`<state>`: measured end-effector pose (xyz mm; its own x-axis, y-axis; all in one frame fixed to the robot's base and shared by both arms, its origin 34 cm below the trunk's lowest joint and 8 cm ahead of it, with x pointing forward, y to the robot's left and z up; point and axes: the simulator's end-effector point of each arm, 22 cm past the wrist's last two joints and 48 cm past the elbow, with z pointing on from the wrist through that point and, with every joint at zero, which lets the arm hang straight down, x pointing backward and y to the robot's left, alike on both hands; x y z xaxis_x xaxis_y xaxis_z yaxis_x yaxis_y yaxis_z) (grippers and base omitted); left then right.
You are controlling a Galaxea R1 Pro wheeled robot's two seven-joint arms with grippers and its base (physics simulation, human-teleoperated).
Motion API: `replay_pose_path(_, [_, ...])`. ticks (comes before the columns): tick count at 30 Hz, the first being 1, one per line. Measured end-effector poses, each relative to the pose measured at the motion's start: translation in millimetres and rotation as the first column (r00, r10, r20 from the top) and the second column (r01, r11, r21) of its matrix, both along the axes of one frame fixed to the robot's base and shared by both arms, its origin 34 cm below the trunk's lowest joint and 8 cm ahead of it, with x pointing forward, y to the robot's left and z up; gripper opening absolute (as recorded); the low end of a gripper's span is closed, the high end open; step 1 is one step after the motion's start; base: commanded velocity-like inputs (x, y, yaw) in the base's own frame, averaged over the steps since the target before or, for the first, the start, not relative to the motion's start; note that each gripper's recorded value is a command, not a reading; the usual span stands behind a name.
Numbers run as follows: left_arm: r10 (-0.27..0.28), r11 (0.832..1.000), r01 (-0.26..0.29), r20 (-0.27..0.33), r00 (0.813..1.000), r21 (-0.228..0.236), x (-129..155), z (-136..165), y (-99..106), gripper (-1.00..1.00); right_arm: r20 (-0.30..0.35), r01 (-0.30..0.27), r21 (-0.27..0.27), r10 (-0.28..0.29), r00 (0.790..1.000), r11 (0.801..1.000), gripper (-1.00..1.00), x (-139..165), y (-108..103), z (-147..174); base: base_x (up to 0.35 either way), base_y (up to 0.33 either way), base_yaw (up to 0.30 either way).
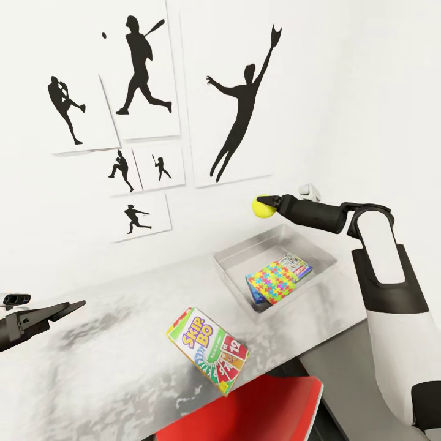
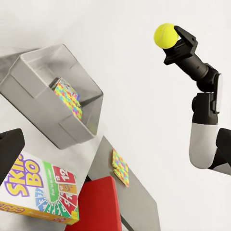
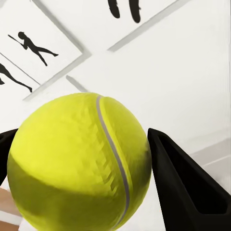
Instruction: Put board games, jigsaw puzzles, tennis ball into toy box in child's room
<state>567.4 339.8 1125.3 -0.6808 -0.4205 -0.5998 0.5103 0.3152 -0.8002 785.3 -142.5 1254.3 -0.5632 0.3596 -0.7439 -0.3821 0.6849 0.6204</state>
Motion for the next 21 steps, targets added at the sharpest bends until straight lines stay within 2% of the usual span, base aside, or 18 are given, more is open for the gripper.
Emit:
replay_pose_path(2, [0.000, 1.000, 0.000, 0.000, 1.000, 0.000, 0, 0, 0, 1.00, -0.022, 0.008, -0.002, -0.008, 1.000, 1.000, -1.00, 4, -2, -7, 0.000, 0.000, 0.000])
replay_pose_path(6, [0.000, 1.000, 0.000, 0.000, 1.000, -0.001, 0, 0, 0, 1.00, -0.145, 0.072, -0.036, -0.076, 0.987, 0.997, -1.00, 26, -19, -48, 0.000, 0.000, 0.000])
replay_pose_path(8, [0.000, 1.000, 0.000, 0.000, 1.000, -0.001, 0, 0, 0, 1.00, -0.207, 0.127, -0.087, -0.143, 0.968, 0.988, -1.00, 42, -34, -64, 0.000, 0.000, 0.000])
replay_pose_path(10, [0.000, 1.000, 0.000, 0.000, 1.000, -0.001, 0, 0, 0, 1.00, -0.247, 0.156, -0.132, -0.185, 0.951, 0.979, -1.00, 52, -42, -74, 0.000, 0.000, 0.000])
replay_pose_path(11, [0.000, 1.000, 0.000, 0.000, 1.000, -0.001, 0, 0, 0, 1.00, -0.261, 0.161, -0.148, -0.195, 0.945, 0.976, -1.00, 55, -42, -78, 0.000, 0.000, 0.000])
replay_pose_path(16, [0.000, 1.000, 0.000, 0.000, 1.000, -0.001, 0, 0, 0, 1.00, -0.372, 0.145, -0.303, -0.257, 0.892, 0.942, -1.00, 69, -25, -112, 0.000, 0.000, 0.000])
replay_pose_path(19, [0.000, 1.000, 0.000, 0.000, 1.000, 0.000, 0, 0, 0, 1.00, -0.402, 0.133, -0.341, -0.273, 0.874, 0.931, -1.00, 69, -21, -123, 0.000, 0.000, 0.000])
replay_pose_path(21, [0.000, 1.000, 0.000, 0.000, 1.000, 0.000, 0, 0, 0, 1.00, -0.409, 0.125, -0.356, -0.275, 0.870, 0.926, -1.00, 68, -17, -126, 0.000, 0.000, 0.000])
